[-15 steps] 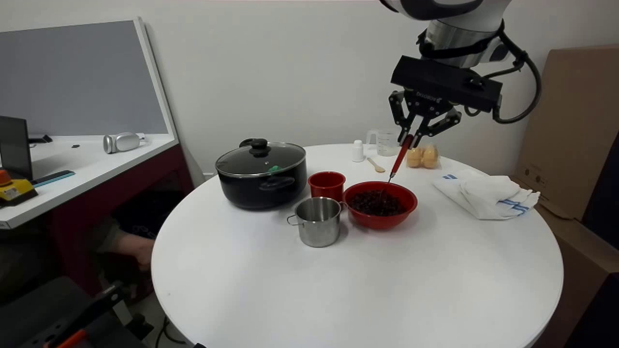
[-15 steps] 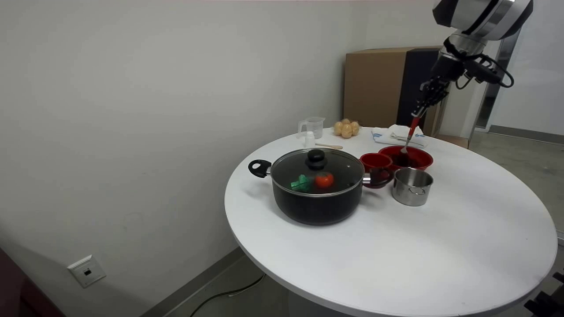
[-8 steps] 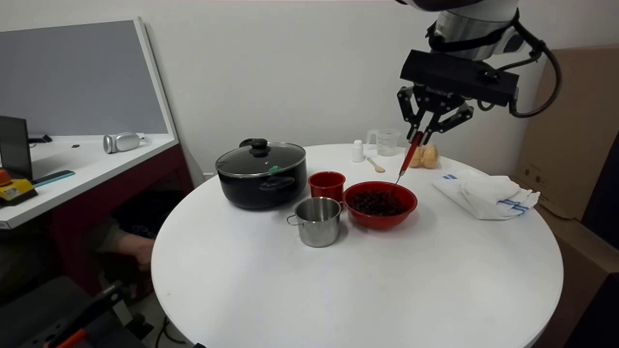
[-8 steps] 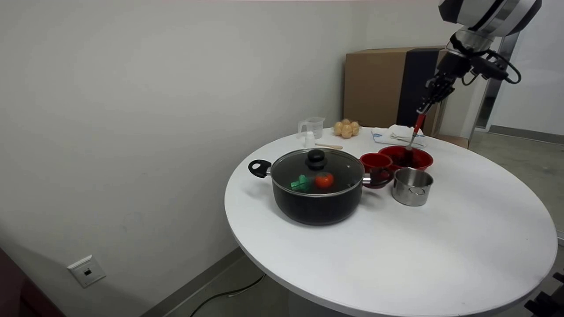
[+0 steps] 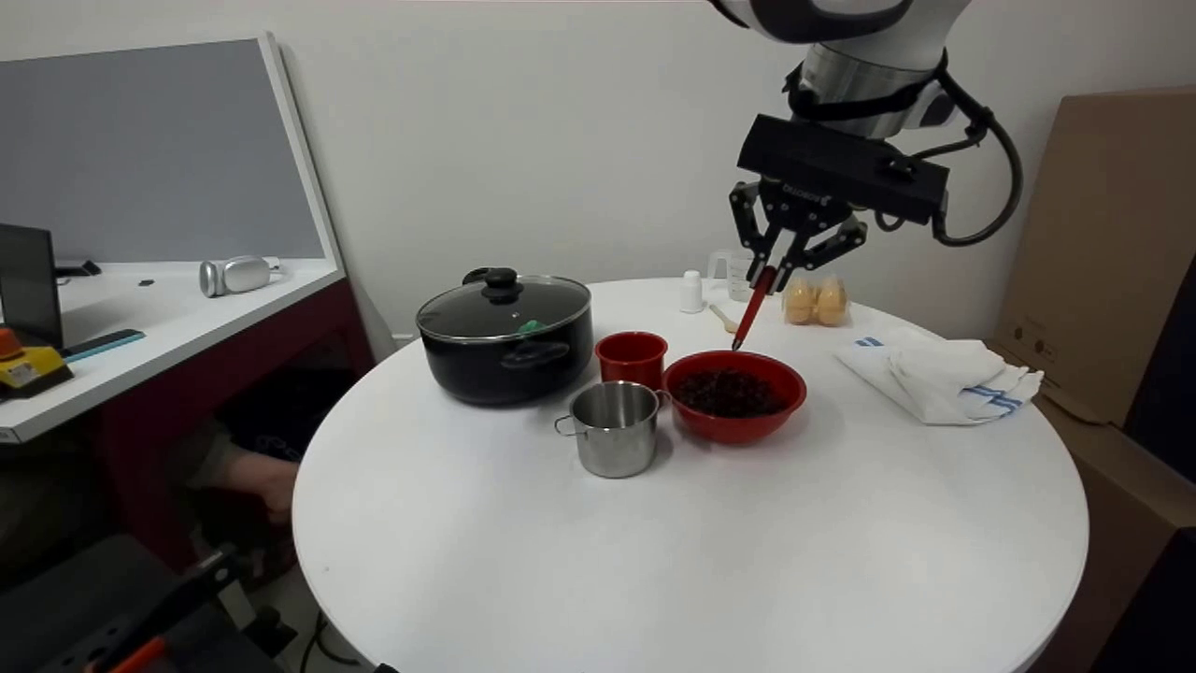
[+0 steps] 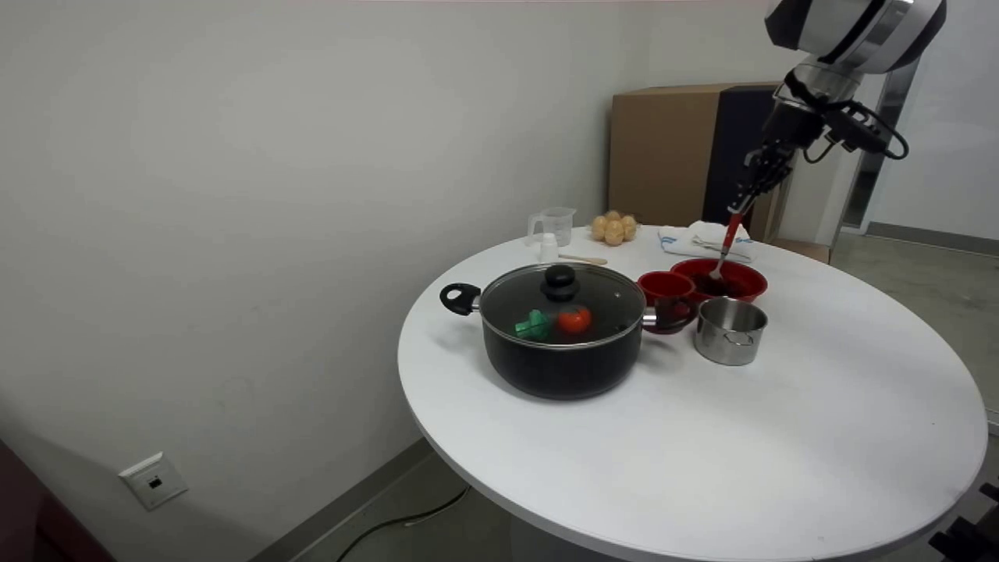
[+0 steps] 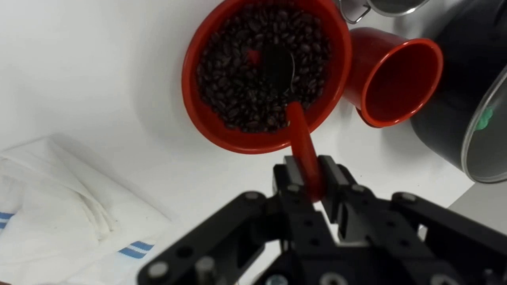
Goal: Remove the spoon from the cup and stir in the bowl
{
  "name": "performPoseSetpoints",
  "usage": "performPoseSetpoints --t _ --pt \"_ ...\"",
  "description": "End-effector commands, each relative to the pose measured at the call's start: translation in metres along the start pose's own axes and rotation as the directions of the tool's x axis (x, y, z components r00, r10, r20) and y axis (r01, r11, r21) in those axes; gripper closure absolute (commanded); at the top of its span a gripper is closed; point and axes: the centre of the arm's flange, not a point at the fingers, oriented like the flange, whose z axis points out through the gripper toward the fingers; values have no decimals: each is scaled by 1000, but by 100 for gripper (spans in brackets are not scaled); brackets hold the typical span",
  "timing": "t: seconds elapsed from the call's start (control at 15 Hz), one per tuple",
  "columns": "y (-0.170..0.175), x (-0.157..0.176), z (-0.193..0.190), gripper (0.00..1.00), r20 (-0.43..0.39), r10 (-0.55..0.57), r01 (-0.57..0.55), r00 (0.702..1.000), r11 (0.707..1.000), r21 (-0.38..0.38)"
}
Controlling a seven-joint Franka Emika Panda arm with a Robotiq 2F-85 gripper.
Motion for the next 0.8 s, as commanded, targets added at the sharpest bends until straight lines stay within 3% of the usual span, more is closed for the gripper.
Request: performPoseSetpoints --t 0.0,0.73 --pt "-25 -2 -2 96 23 -55 55 998 998 13" --pt "-39 28 4 96 3 -85 85 996 996 -6"
